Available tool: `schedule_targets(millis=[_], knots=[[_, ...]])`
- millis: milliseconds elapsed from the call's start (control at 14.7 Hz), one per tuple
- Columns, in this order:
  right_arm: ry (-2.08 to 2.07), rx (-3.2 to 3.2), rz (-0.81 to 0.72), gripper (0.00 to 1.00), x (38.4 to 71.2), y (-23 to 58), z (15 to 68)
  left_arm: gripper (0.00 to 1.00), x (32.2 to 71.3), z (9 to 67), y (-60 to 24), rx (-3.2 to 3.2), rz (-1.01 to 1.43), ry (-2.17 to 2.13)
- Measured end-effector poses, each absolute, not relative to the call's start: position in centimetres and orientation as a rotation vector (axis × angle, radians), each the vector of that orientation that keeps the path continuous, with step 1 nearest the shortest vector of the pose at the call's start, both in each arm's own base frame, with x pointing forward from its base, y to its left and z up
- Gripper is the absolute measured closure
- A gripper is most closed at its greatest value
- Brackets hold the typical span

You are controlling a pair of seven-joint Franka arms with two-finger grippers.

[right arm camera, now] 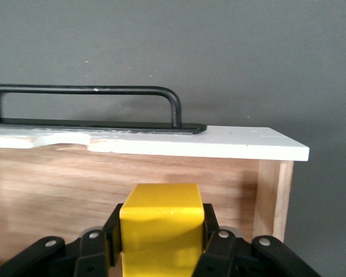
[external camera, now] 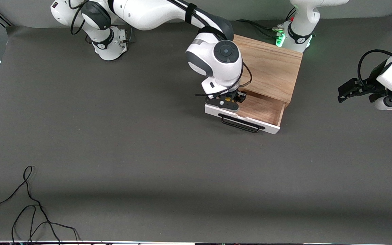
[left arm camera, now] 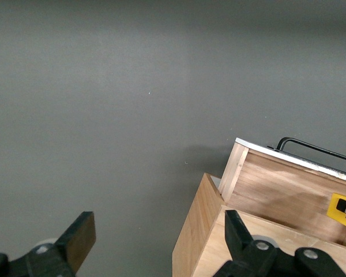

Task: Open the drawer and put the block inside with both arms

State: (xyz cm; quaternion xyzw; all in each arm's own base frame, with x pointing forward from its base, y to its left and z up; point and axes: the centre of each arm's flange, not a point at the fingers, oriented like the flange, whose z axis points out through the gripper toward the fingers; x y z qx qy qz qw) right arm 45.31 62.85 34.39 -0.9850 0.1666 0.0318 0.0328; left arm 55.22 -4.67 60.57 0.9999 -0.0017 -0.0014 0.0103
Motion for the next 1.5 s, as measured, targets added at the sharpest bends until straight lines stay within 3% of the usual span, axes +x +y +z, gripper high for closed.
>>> schedule_targets(millis=[817, 953, 1157, 1498], knots=[[0.497, -3.032, 0.049, 0.44, 45.0, 63.9, 31.1, 0.0, 55.2, 60.5, -4.6, 3.122, -0.006, -0.003], [0.492, -3.038, 0.028, 0.33, 45.0, 63.9, 31.1, 0.0, 55.2, 60.5, -4.5, 3.122, -0.006, -0.003], [0.465, -3.052, -0.023, 0.04, 44.7, 64.2, 31.3, 0.0, 55.2, 60.5, -4.5, 3.122, -0.006, -0.003], [0.486, -3.018, -0.075, 0.0, 45.7, 63.3, 37.3, 0.0, 55.2, 60.5, -4.5, 3.122, -0.007, -0.002]])
